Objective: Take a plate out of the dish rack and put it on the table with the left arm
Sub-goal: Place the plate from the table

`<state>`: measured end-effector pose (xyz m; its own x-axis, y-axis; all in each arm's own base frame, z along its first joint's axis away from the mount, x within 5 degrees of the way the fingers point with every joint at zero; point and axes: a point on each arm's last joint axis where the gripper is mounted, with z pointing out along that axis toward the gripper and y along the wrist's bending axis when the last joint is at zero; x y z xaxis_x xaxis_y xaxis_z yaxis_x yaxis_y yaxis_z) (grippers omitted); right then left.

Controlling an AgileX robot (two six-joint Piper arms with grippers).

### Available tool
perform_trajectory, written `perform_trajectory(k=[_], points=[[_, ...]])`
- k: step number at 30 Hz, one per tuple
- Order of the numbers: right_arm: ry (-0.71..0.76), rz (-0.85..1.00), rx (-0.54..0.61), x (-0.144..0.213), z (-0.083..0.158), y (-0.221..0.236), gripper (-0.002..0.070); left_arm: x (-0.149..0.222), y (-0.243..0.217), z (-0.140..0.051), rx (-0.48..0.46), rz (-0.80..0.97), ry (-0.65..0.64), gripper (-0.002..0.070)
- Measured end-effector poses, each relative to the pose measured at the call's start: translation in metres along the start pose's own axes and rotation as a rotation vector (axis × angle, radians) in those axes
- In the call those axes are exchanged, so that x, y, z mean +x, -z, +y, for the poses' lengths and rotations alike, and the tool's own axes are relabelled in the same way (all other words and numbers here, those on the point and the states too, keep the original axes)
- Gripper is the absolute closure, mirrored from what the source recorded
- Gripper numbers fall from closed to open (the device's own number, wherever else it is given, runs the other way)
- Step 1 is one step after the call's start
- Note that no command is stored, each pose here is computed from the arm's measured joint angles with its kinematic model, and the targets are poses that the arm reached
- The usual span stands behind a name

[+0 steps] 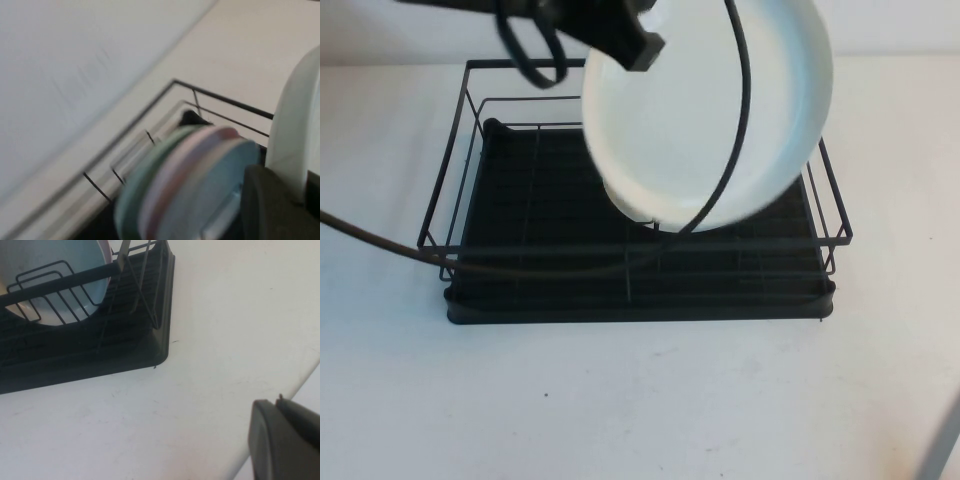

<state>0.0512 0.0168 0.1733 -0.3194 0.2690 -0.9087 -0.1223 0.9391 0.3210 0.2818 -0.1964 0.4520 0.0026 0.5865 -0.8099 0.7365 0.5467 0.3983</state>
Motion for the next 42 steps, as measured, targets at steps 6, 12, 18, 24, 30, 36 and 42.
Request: perform_trajectory(k=[6,12,18,24,30,36,42], points=[[0.000,0.000,0.000,0.000,0.000,0.000,0.0694,0.045,0.007,0.008,0.261,0.181,0.431,0.0654],[0.000,0.000,0.000,0.000,0.000,0.000,0.0694,0.101,0.004,-0.015,0.507,0.270,0.663,0.0654],[0.000,0.000,0.000,0.000,0.000,0.000,0.0694,0.174,-0.007,-0.064,0.523,0.404,0.817,0.0654],[-0.002,0.000,-0.001,0.000,0.000,0.000,0.0694,0.225,-0.019,-0.086,0.369,0.405,0.894,0.0654],[-0.002,0.000,-0.001,0.000,0.000,0.000,0.0694,0.241,-0.035,-0.087,0.332,0.382,0.853,0.0654],[-0.002,0.000,-0.001,0.000,0.000,0.000,0.0694,0.257,-0.050,-0.090,0.358,0.410,0.750,0.0654],[-0.002,0.000,-0.001,0.000,0.000,0.000,0.0694,0.264,-0.055,-0.090,0.370,0.388,0.582,0.0630]])
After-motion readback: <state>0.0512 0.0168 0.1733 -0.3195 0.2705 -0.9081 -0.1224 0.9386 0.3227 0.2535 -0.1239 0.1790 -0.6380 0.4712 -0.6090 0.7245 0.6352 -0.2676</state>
